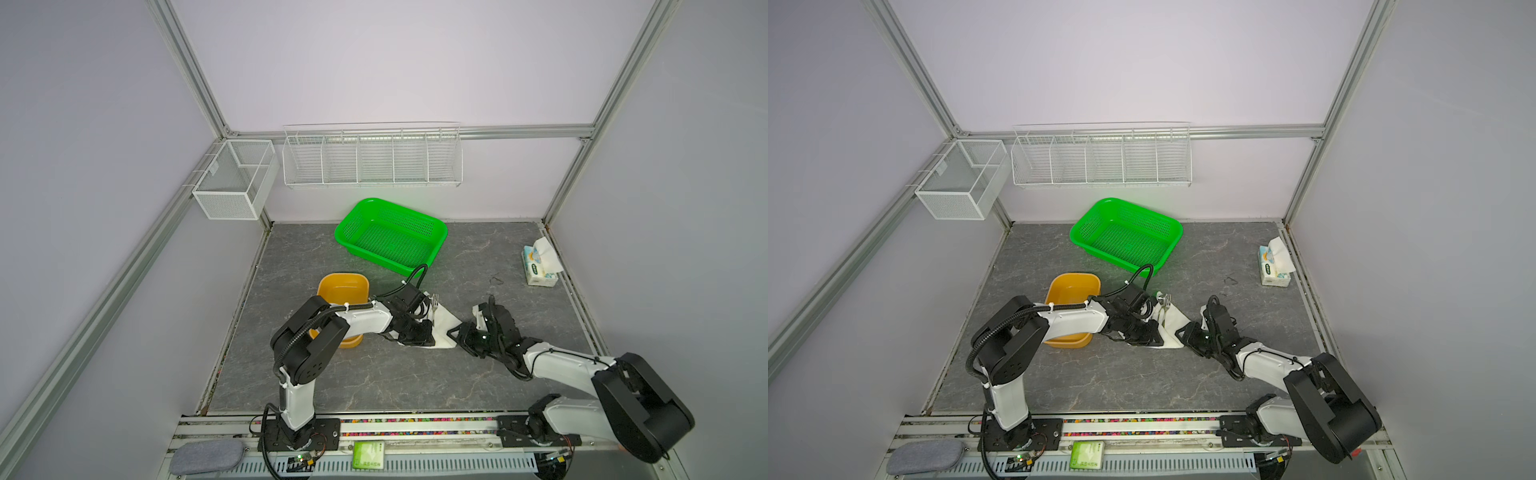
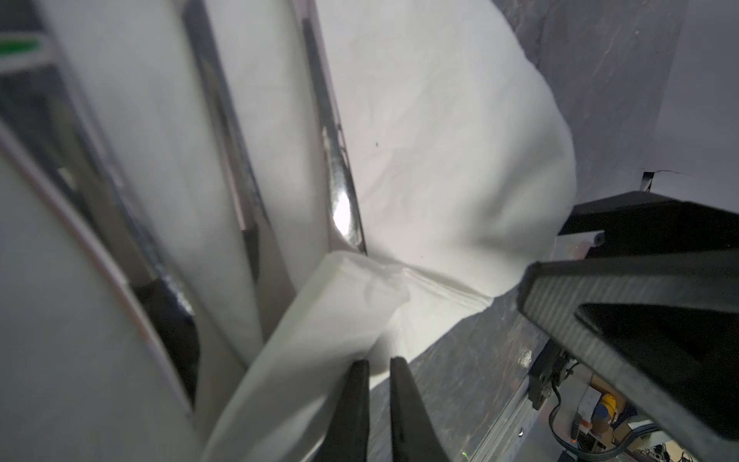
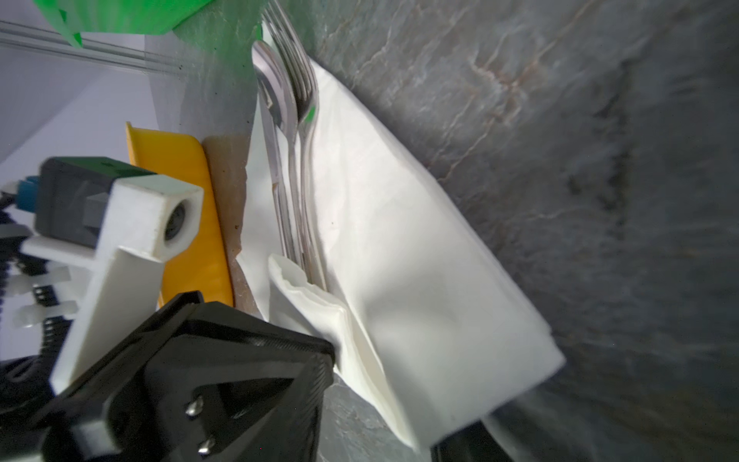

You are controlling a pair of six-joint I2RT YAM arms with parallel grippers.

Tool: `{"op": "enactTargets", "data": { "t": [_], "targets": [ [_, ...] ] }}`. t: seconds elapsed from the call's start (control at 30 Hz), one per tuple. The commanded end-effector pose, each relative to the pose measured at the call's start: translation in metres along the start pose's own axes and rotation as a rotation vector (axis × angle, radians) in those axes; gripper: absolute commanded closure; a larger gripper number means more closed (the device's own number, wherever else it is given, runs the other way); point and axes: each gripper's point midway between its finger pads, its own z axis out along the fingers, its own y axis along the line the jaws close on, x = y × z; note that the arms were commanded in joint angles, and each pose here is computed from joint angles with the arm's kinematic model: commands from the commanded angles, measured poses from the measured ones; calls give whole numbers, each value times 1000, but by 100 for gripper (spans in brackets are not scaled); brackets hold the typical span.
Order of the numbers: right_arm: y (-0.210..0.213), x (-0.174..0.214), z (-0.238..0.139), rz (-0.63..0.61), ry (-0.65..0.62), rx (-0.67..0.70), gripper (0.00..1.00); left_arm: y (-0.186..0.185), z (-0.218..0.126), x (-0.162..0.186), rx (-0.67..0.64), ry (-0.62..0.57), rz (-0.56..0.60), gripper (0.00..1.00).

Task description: Place the utensils on the paper napkin and roll it up

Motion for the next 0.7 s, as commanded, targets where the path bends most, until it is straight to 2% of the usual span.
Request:
{"op": "enactTargets", "data": {
  "t": [0.0, 0.4, 0.53, 0.67],
  "targets": [
    [8, 4, -1, 53, 8, -51, 55, 2, 2, -3, -22, 1, 5, 86],
    [8, -12, 13, 32, -35, -39, 53, 3, 0, -2, -28, -2, 7, 86],
    [19, -6, 17, -1, 8, -96, 61, 1, -1, -3, -25, -4, 9, 86],
    [16, -2, 17, -21, 15, -69, 67, 2, -1, -4, -31, -9, 8, 86]
  ]
}}
